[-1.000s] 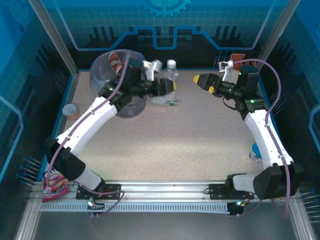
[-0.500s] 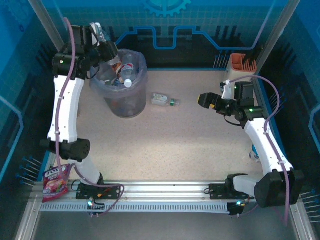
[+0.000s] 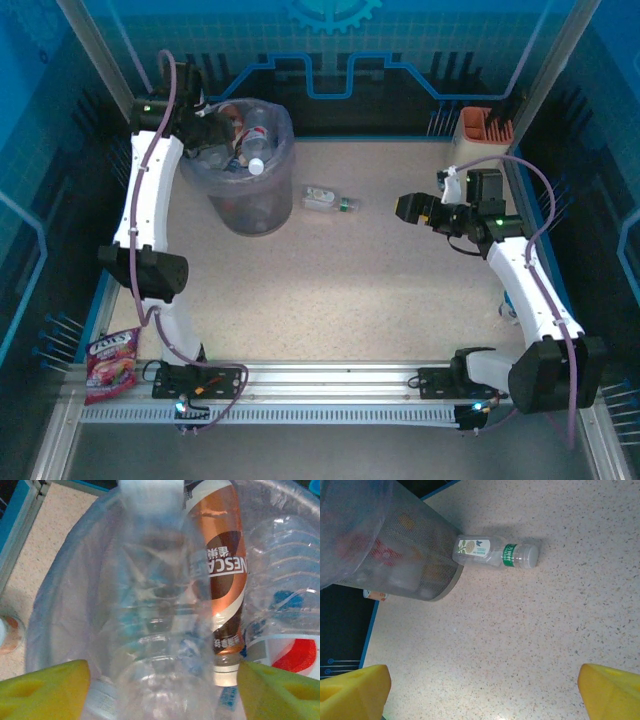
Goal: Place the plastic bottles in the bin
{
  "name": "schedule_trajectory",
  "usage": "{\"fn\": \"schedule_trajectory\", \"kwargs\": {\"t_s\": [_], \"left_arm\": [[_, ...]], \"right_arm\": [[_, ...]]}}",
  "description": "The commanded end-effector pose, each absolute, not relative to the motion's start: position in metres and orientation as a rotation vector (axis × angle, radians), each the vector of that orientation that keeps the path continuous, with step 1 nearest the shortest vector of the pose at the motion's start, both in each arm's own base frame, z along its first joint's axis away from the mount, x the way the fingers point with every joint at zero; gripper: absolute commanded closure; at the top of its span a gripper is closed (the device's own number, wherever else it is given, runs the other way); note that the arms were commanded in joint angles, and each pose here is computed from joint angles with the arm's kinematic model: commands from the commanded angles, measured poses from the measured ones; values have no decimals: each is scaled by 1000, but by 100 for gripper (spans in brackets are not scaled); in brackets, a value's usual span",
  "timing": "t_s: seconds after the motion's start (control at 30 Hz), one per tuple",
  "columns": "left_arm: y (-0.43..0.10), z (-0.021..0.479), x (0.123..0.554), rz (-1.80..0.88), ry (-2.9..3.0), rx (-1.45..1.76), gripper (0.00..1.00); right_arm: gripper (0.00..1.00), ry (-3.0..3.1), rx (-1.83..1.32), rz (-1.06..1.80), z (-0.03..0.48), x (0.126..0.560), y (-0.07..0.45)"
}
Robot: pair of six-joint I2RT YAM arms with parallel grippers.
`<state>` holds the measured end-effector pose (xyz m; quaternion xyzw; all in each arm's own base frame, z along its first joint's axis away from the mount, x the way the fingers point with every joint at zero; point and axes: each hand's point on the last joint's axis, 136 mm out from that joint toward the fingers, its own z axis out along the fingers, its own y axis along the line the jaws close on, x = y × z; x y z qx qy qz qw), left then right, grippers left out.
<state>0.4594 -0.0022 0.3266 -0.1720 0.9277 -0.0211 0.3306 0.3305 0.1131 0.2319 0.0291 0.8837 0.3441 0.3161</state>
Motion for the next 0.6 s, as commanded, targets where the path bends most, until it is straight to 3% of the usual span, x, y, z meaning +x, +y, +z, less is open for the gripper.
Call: {"fn": "schedule_trajectory", "kwargs": {"t_s": [0.0, 0.13, 0.27, 0.4, 0.57], "left_arm": [[5, 327, 461, -22, 2431, -440, 8], [-9, 355, 462, -87, 2354, -369, 8], [-53, 377, 455, -124, 2305, -189, 25], [-92, 371, 456, -116, 2310, -42, 30], [-99, 343, 475, -85, 2358, -38, 44]], "right_arm": [[3, 2344, 84, 897, 223, 330, 108], [3, 2345, 83, 892, 223, 331, 108], [3, 2350, 92, 911, 219, 332, 110], [4, 2345, 95, 938, 219, 332, 112], [4, 2347, 90, 925, 222, 328, 112]]}}
